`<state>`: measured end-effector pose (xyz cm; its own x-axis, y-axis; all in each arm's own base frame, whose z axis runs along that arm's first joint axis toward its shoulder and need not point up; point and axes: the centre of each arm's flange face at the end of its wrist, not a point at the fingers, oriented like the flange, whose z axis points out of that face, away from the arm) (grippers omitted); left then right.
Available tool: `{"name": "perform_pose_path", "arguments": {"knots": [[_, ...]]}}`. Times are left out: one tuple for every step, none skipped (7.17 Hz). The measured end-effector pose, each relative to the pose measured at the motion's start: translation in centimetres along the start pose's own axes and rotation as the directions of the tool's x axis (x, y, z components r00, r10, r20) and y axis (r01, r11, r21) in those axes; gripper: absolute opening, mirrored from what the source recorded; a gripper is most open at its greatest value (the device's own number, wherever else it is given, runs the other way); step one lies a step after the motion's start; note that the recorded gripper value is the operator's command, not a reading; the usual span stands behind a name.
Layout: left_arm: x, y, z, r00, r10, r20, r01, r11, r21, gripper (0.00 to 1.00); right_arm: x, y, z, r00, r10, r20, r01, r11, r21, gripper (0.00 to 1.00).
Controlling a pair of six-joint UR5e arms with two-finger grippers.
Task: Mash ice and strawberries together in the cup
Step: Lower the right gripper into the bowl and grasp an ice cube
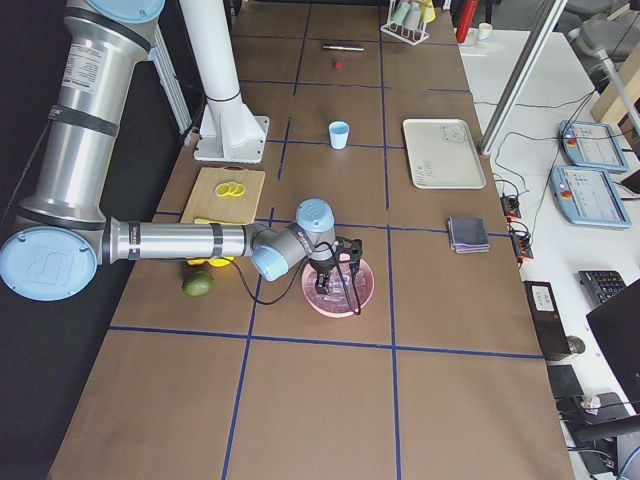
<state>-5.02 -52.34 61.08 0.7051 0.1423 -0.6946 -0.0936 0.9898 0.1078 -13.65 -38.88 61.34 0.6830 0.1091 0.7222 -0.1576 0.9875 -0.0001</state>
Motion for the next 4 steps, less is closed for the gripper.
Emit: {"name": "perform_pose_path", "arguments": {"knots": [[0.00,0.00,0.00,1.000,0.000,0.000,0.000,1.000,0.000,1.00,0.06,0.03,-0.02,1.000,0.001,-0.001,-0.001,1.000,0.000,0.36],[0.01,-0.02,-0.02,1.000,0.000,0.000,0.000,1.000,0.000,1.00,0.15,0.09,-0.02,1.000,0.002,-0.003,-0.002,1.000,-0.001,0.18],[0.07,-0.08,-0.04,1.000,0.001,0.000,-0.001,1.000,0.001,1.00,0.25,0.15,-0.04,1.000,0.003,-0.004,-0.003,1.000,-0.002,0.05],[0.12,-0.13,-0.06,1.000,0.001,0.000,-0.001,1.000,0.001,1.00,0.29,0.18,-0.10,1.000,0.003,-0.004,-0.003,1.000,-0.002,0.02]]}}
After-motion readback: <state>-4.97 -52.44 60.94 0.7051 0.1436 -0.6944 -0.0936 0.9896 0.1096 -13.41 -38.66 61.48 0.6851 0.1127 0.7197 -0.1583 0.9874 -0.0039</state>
